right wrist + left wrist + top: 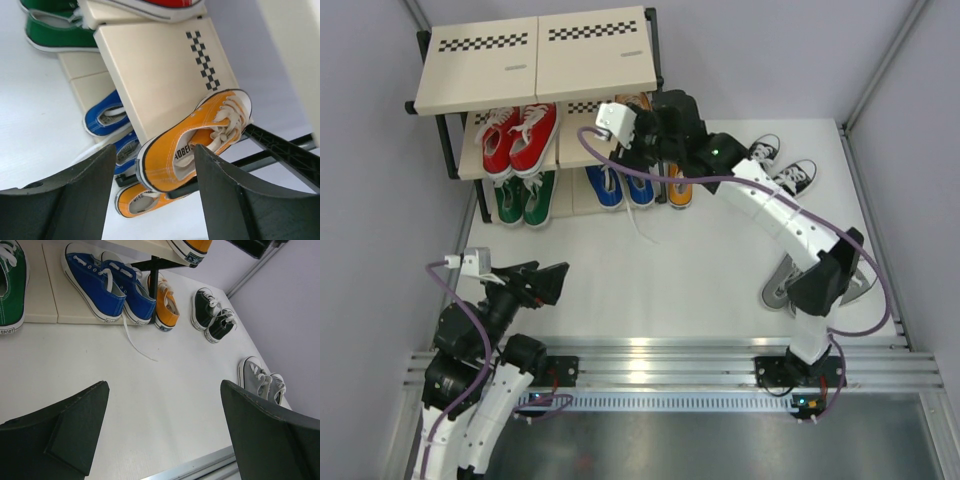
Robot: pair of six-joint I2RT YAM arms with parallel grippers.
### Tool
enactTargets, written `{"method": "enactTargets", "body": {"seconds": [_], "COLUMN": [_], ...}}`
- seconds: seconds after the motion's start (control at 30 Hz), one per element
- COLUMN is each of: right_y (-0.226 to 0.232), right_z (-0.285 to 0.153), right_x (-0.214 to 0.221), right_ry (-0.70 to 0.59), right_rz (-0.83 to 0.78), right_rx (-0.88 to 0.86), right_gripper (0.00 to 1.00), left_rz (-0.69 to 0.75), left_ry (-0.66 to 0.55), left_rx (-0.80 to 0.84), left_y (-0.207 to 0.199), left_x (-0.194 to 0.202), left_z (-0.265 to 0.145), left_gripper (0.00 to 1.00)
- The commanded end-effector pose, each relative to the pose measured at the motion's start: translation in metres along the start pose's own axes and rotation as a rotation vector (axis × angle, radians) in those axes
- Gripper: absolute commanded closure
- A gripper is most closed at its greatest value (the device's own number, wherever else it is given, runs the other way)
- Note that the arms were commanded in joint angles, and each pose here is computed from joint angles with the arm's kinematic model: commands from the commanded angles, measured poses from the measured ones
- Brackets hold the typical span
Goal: Place and organize the shoes onto the shoe shelf
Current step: Place the shoe at the shoe shelf, then pick up the shoe at the center of the board.
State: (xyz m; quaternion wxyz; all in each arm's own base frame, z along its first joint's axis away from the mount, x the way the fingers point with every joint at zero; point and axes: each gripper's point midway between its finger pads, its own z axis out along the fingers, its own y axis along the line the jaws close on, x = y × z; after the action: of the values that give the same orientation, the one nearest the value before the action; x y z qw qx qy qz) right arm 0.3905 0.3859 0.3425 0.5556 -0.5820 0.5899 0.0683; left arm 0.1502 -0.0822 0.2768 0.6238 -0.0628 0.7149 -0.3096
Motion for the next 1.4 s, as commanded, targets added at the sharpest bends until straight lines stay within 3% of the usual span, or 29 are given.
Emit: {"method": "enactTargets", "body": {"seconds": [0.0, 0.2, 0.3, 0.53, 0.6, 0.67, 0.73, 0.8, 0.9, 1.1, 1.37], "right_y": [-0.004, 0.016, 0.009, -0.028, -0.024, -0.026, -0.037, -0.028, -0.020, -0.020, -0.018], "right_z": [-0.061, -0.115, -0.138, -0.155, -0.136, -0.112, -0.094, -0.062, -0.023, 0.030, 0.065], "right_x": [-0.061, -0.058, -0.038, 0.076, 0.113, 0.150, 0.171, 0.209, 0.237, 0.271, 0.310], "right_ry": [-0.172, -0.219, -0.222, -0.141, -0.081, -0.013, 0.035, 0.144, 0.209, 0.253, 0.314], "right_rz": [0.015, 0.105, 0.244, 0.599, 0.733, 0.846, 0.983, 1.100, 1.193, 1.277, 1.335], "right_rx": [-0.003, -0.074, -0.062, 0.070, 0.097, 0.152, 0.238, 0.245, 0.196, 0.186, 0.239], "right_gripper": [0.36, 0.31, 0.30, 0.24, 0.21, 0.08, 0.05, 0.03, 0.02, 0.11, 0.34], "left_rz": [-0.002, -0.021, -0.048, -0.130, -0.150, -0.173, -0.207, -0.224, -0.247, -0.283, -0.313], "left_ry": [-0.006, 0.023, 0.059, 0.135, 0.149, 0.192, 0.245, 0.282, 0.318, 0.323, 0.331], "left_rx": [0.018, 0.009, 0.000, 0.008, 0.012, 0.015, 0.015, -0.002, -0.021, -0.015, -0.028], "left_y": [-0.003, -0.002, -0.001, 0.002, 0.002, 0.003, 0.004, 0.008, 0.013, 0.016, 0.023], "left_x": [0.000, 0.005, 0.012, 0.038, 0.044, 0.056, 0.070, 0.081, 0.093, 0.104, 0.117], "left_z": [-0.001, 0.004, 0.011, 0.032, 0.039, 0.046, 0.052, 0.055, 0.059, 0.060, 0.061], "left_gripper": [0.02, 0.02, 0.02, 0.03, 0.03, 0.03, 0.04, 0.03, 0.03, 0.03, 0.03]}}
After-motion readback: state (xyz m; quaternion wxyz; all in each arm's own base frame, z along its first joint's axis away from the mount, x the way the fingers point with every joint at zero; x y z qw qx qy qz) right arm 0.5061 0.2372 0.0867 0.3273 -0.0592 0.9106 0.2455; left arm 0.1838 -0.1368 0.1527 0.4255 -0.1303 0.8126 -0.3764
